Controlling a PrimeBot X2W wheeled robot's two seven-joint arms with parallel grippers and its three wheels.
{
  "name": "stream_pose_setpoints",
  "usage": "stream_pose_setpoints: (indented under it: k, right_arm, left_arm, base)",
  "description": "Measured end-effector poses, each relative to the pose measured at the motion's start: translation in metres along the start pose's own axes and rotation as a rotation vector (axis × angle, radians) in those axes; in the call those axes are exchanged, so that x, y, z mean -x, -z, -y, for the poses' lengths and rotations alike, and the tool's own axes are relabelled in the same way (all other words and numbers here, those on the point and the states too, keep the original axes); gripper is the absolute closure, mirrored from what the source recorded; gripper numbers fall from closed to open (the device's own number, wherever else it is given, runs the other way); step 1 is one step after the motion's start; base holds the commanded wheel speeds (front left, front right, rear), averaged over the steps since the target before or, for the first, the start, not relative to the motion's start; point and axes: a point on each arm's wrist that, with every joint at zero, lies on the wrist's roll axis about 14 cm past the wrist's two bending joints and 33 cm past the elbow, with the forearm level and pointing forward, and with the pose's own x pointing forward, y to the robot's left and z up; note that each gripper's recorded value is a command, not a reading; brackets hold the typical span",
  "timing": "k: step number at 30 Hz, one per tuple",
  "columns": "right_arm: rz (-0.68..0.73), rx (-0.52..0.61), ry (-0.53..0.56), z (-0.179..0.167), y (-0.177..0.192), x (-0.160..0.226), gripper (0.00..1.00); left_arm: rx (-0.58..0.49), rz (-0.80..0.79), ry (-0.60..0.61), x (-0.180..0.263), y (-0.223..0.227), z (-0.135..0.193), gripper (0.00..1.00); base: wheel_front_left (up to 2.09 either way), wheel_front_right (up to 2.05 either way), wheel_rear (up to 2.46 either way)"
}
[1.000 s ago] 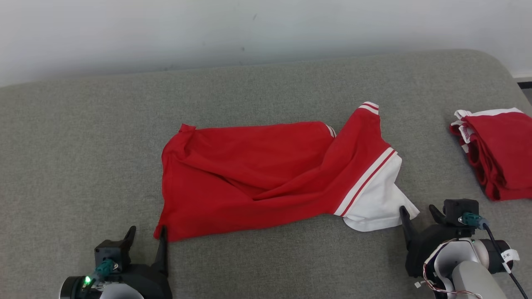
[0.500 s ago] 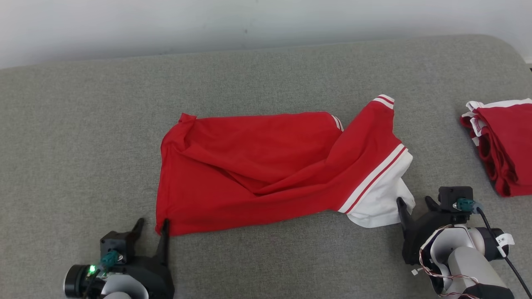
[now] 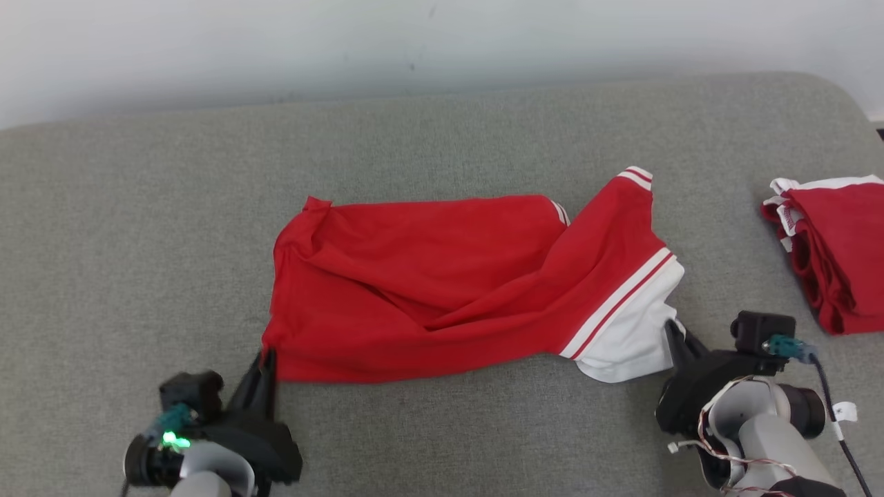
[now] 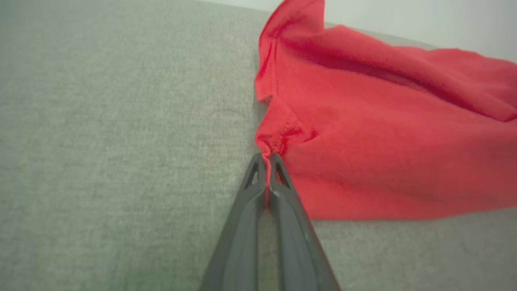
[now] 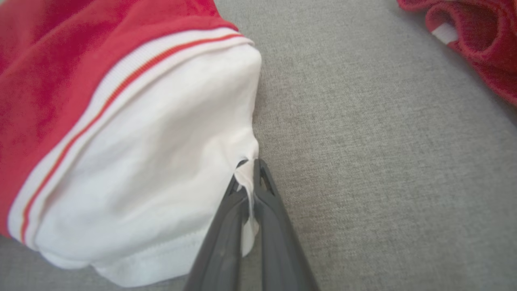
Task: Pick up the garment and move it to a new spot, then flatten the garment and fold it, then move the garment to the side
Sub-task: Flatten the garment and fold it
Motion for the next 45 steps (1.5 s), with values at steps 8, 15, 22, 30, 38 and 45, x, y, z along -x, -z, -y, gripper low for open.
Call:
stream_pose_setpoints:
  k: [8,15,22,30,38,45]
  right_arm:
    - [0.280,-0.056,-0.092,-0.018,-0.093,0.023,1.00]
    - [0.415,-0.005,-0.179,-0.040,-0.152,0.053,1.00]
    - [0.529,0.101,-0.246,-0.064,-0.216,0.069,1.00]
    - [0.675,0.229,-0.318,-0.101,-0.303,0.080,1.00]
    - [0.814,0.197,-0.316,-0.111,-0.379,0.067,1.00]
    - [0.817,0.072,-0.318,-0.110,-0.406,0.013,1.00]
  left_arm:
    - [0.150,0.251,0.025,0.003,-0.081,0.012,1.00]
    - [0.161,0.375,0.107,0.003,-0.143,0.031,1.00]
    - [0.072,0.501,0.182,-0.005,-0.218,0.042,1.00]
    - [-0.140,0.643,0.258,-0.015,-0.315,0.065,1.00]
    - [-0.176,0.732,0.280,-0.038,-0.370,0.077,1.00]
    - [-0.132,0.849,0.212,-0.078,-0.401,0.054,1.00]
  base:
    - [0.00,0.00,0.00]
    - [0.00,0.00,0.00]
    - [0.00,0.00,0.00]
    - [0.00,0.00,0.00]
    - [0.00,0.00,0.00]
    - [0.00,0.00,0.00]
